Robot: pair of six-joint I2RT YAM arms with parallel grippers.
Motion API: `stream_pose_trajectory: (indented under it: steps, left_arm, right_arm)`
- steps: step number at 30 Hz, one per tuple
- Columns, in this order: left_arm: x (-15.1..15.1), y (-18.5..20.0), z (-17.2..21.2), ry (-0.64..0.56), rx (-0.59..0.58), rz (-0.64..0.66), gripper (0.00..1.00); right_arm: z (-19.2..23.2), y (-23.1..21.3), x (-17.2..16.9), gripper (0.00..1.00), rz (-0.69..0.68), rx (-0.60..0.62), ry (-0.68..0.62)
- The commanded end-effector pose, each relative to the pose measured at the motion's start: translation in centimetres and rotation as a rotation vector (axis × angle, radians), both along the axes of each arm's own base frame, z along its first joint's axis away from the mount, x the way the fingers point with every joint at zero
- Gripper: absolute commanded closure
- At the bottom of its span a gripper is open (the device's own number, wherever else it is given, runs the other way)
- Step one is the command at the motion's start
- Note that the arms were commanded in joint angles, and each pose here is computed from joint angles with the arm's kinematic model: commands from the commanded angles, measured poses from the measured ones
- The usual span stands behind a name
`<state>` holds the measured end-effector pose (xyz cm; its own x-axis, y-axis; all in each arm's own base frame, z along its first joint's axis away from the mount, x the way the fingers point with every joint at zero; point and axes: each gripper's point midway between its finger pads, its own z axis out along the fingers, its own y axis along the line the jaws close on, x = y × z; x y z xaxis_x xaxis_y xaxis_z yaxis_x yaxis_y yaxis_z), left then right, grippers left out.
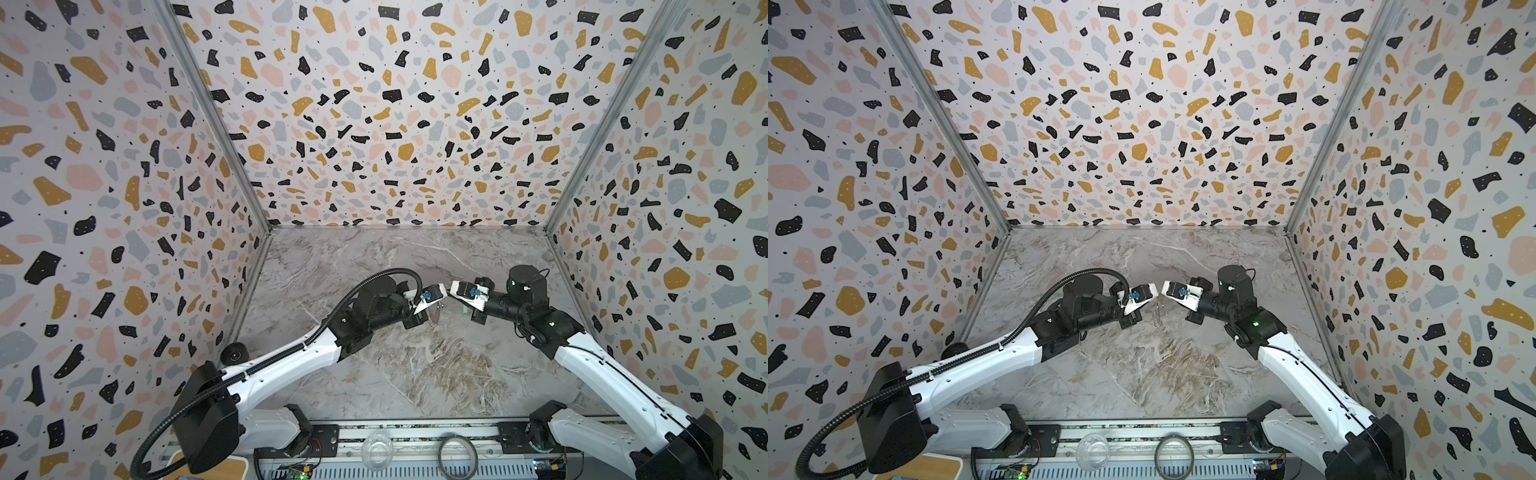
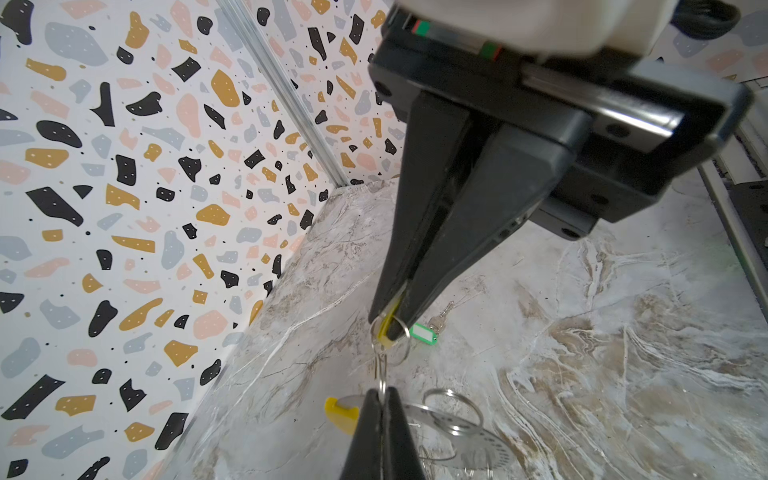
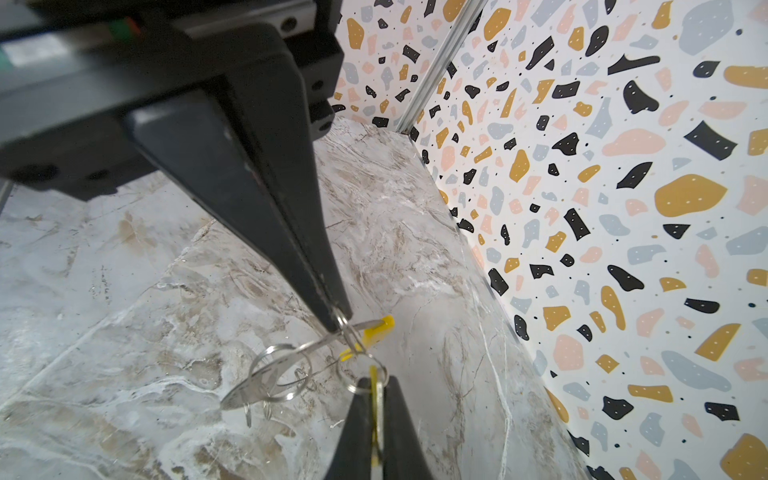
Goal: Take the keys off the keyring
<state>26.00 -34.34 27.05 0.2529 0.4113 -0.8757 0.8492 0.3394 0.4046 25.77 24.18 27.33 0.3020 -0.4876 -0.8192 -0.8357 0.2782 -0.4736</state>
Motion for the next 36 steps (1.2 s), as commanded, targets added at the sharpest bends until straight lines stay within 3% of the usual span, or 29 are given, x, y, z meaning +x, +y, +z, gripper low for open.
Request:
stream_pose_trajectory:
  steps: [1, 23, 27, 32, 36]
  left_arm:
    - [0.2, -0.5, 1.3, 0.011, -0.034, -0.011, 1.0]
    - [0.2, -1.8, -0.6, 0.196, -0.013, -0.113, 1.0]
    - [0.6, -1.2, 0.3, 0.156, -0.048, -0.079, 0.76]
    - [0.8, -0.6, 0.6, 0.122, -0.058, -0.044, 0.66]
    - [0.7, 0.4, 1.8, 0.048, -0.1, -0.009, 0.64]
  right_arm:
    - [2.9, -0.1, -0.1, 1.0, -0.007, 0.011, -0.085]
    - [3.9, -0.2, -0.4, 1.0, -0.007, -0.014, -0.191]
    - [3.1, -0.2, 0.0, 1.0, -0.019, -0.047, -0.155]
    - [2.9, -0.2, 0.2, 1.0, -0.024, -0.063, -0.143]
    - [2.4, -0.1, 0.4, 1.0, -0.019, -0.09, -0.106]
